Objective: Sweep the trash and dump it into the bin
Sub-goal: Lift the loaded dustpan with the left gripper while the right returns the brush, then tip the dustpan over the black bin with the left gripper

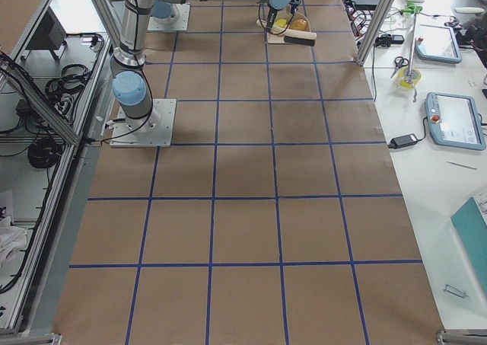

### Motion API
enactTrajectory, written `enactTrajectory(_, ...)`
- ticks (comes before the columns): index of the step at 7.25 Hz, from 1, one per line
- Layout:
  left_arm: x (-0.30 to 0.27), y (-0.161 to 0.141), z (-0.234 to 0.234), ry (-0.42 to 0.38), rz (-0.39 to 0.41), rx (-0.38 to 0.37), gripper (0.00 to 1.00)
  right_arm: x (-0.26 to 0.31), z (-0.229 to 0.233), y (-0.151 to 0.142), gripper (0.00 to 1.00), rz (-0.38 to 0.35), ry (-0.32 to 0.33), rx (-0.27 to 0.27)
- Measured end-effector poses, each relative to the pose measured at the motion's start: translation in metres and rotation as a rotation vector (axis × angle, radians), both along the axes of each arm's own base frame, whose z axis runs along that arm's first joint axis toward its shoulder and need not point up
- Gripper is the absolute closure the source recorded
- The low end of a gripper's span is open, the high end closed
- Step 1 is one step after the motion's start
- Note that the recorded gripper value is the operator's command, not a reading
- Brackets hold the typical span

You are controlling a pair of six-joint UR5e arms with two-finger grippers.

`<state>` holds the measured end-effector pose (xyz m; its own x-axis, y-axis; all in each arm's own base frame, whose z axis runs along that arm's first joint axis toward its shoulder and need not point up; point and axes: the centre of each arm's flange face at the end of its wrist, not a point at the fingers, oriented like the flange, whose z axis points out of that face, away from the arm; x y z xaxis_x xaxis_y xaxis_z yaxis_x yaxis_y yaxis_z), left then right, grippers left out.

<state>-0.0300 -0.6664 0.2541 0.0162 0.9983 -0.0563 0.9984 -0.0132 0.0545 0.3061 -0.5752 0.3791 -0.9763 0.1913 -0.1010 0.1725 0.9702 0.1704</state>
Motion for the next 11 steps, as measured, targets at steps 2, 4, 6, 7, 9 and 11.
enactTrajectory(2, 0.004, 0.007, 0.021, 0.066, 0.013, -0.001, 1.00, -0.126, 0.030, -0.001, 1.00, 0.081, 0.065, 0.006)
enactTrajectory(4, 0.033, 0.022, 0.065, 0.104, 0.046, 0.032, 1.00, -0.234, 0.011, 0.001, 1.00, 0.142, 0.122, 0.056)
enactTrajectory(6, 0.100, 0.044, 0.122, 0.151, 0.077, 0.071, 1.00, -0.305, -0.017, 0.001, 1.00, 0.198, 0.120, 0.062)
enactTrajectory(7, 0.145, 0.059, 0.147, 0.178, 0.129, 0.093, 1.00, -0.323, -0.028, 0.001, 1.00, 0.221, 0.122, 0.063)
enactTrajectory(9, 0.248, 0.100, 0.194, 0.200, 0.229, 0.115, 1.00, -0.356, -0.052, -0.003, 1.00, 0.245, 0.130, 0.086)
enactTrajectory(11, 0.344, 0.146, 0.227, 0.137, 0.228, 0.118, 1.00, -0.379, -0.074, -0.011, 1.00, 0.238, 0.124, 0.094)
